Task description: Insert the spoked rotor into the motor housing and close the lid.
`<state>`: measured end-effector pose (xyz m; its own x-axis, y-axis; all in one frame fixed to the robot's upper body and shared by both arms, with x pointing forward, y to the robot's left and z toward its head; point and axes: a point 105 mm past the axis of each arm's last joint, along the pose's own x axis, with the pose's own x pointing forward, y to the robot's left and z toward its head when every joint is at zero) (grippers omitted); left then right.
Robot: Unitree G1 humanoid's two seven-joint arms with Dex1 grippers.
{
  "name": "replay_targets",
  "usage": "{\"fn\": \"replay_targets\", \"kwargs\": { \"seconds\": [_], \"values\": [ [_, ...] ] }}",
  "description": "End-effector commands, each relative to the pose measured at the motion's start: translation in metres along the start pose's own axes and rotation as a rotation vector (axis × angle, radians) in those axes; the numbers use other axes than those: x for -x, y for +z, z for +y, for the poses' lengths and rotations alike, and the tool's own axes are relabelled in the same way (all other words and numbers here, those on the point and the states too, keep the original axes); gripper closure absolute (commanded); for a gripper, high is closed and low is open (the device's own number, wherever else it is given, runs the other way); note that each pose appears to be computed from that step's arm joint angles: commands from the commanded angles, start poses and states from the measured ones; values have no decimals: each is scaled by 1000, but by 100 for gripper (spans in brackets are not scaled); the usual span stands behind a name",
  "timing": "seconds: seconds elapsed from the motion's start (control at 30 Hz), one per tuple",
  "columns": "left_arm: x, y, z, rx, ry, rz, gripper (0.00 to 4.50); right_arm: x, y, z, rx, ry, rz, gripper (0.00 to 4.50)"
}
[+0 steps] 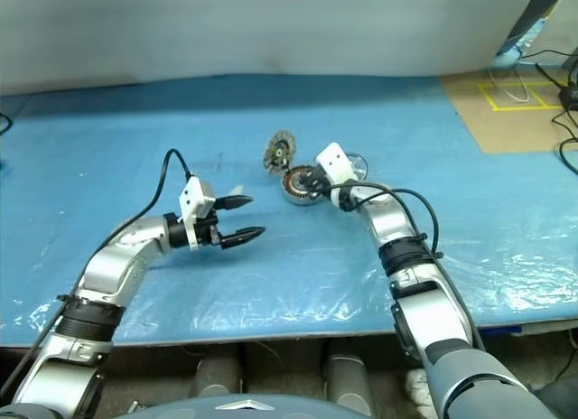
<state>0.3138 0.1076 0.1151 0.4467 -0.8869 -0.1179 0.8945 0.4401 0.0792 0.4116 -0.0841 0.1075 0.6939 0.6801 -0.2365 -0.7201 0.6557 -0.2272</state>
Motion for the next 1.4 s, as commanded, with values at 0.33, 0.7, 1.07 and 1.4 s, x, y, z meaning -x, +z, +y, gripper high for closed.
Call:
{"fn": "replay_targets", "kwargs": {
  "seconds": [0.33, 0.7, 1.07, 1.4],
  "values": [
    [2, 0, 4, -63, 33, -3, 35, 9, 19, -10, 27, 21, -55, 394],
    [2, 3, 6, -78, 37, -7, 35, 2, 12, 4, 14, 63, -43, 394],
    [2, 0, 3, -72, 29, -4, 35, -1, 5, 1, 17, 44, -16, 394],
    [0, 1, 0, -73, 23, -5, 35, -4, 3, 6, 18, 57, -14, 394]
  ]
}}
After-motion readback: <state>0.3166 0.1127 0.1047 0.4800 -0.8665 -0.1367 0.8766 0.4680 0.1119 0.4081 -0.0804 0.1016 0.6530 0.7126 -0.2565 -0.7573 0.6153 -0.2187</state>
